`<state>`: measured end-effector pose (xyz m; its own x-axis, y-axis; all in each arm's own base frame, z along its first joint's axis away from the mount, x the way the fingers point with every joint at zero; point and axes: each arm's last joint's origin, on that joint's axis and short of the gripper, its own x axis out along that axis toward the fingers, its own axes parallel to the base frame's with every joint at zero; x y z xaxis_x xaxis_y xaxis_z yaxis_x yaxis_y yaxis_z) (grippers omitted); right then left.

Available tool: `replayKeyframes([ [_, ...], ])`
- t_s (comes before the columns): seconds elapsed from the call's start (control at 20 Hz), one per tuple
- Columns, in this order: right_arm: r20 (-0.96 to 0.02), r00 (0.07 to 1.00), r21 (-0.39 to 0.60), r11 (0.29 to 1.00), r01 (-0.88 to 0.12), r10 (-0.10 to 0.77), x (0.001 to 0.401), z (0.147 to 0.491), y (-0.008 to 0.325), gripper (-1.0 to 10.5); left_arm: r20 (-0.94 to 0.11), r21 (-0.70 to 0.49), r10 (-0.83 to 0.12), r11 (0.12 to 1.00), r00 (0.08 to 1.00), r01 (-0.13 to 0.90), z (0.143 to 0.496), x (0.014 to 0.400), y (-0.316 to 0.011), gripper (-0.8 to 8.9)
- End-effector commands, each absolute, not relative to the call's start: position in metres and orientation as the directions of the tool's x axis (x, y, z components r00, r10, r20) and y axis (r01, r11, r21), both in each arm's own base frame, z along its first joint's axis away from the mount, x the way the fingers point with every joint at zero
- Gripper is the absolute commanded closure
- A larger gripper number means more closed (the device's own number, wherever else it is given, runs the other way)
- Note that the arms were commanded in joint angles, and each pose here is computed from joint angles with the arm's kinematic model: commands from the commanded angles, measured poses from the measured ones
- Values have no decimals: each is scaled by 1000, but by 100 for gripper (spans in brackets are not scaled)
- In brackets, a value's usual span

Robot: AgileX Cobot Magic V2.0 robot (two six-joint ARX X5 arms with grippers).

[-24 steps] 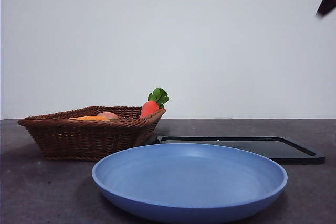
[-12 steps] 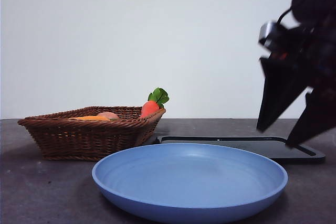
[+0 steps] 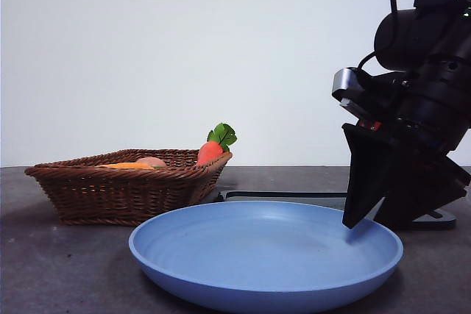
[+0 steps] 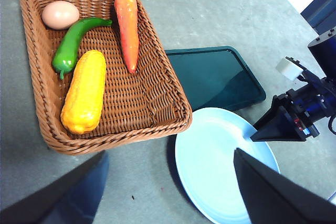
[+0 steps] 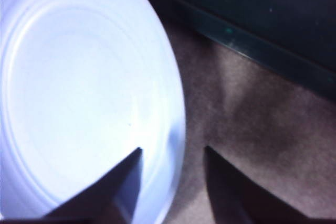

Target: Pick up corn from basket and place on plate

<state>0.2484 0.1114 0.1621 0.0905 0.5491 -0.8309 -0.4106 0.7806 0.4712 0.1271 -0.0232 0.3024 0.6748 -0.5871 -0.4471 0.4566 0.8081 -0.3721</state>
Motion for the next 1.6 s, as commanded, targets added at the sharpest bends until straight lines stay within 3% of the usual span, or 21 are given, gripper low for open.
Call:
replayKeyframes([
  [0.05,-827,88,480,780,-402,555,252,162,115,801,-430,-363,-592,804,682,470,309,128,-24,424],
  [0.4,-844,103,459,806,-373,527,254,159,115,944,-429,-363,-592,804,682,470,309,128,-24,424],
  [0.9,-835,105,480,808,-342,540,253,163,114,945,-445,-368,-592,805,673,465,307,132,-24,424],
  [1.4,-813,167,473,800,-369,558,221,215,100,945,-507,-332,-547,837,666,434,294,167,-29,424],
  [1.6,-786,243,468,805,-365,568,210,236,85,945,-548,-293,-540,839,639,458,284,199,-48,424],
])
